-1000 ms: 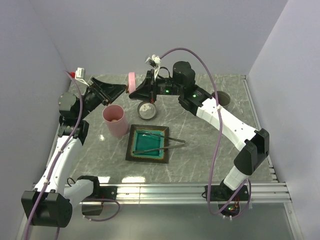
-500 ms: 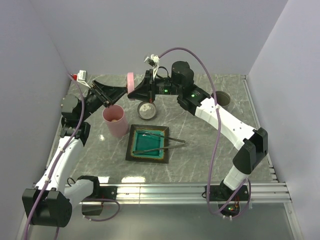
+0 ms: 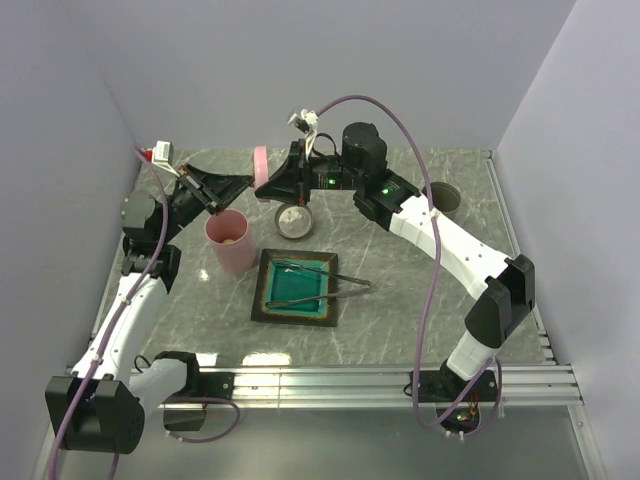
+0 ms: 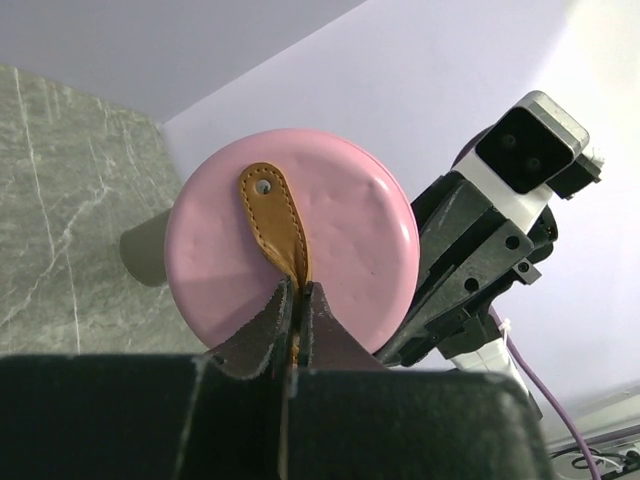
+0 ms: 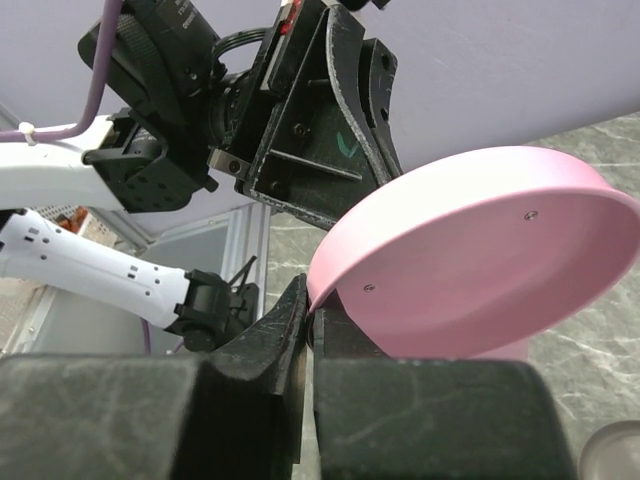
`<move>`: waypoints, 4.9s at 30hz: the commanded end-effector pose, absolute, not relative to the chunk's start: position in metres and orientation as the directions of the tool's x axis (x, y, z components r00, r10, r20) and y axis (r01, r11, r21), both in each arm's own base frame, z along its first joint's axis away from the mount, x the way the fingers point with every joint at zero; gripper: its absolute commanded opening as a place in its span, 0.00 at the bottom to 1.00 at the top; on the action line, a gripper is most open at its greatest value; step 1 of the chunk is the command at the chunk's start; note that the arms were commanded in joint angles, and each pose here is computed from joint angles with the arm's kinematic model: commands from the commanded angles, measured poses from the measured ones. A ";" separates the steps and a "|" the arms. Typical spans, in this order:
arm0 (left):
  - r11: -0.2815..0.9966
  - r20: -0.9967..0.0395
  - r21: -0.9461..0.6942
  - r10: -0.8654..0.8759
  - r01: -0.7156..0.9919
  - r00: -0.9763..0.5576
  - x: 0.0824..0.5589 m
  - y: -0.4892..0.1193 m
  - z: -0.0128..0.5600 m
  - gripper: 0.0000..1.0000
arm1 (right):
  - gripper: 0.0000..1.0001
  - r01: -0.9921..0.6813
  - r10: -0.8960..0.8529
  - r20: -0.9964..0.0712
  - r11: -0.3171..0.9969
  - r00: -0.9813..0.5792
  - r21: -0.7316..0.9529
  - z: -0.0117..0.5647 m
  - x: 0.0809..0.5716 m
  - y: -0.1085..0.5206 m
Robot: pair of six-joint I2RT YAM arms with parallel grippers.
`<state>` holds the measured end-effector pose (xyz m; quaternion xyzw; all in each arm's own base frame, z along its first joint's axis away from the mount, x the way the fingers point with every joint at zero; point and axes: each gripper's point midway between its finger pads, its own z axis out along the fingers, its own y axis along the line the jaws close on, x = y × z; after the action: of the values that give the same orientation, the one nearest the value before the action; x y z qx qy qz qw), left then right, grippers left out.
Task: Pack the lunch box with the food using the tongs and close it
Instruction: Pass the lid of the lunch box from the right arm to the left, then put the lid back on the lunch box, then pick up the lid of the lunch box with the left arm
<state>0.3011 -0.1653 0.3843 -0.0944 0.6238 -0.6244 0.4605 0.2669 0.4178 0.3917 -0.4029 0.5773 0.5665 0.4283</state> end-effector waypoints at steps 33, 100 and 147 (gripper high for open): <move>0.933 -0.760 -0.222 0.016 0.283 -0.650 0.325 -0.067 0.311 0.00 | 0.92 -0.841 -0.173 -0.953 0.527 -0.250 0.125 0.347 0.346 0.275; 0.920 -0.521 -0.260 0.121 0.293 -0.845 0.330 -0.086 0.179 0.00 | 0.97 -0.821 -0.258 -0.928 0.565 -0.269 0.081 0.306 0.343 0.255; 0.689 -0.778 0.013 0.463 0.724 -0.426 0.381 -0.226 0.235 0.59 | 0.99 -0.561 0.031 -0.800 0.696 -0.600 0.448 0.299 0.372 0.139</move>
<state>0.3672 -0.2042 0.2563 0.3271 0.8372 -0.1944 0.3928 0.3948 0.1493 0.2793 -0.1816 0.8298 0.3194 0.4201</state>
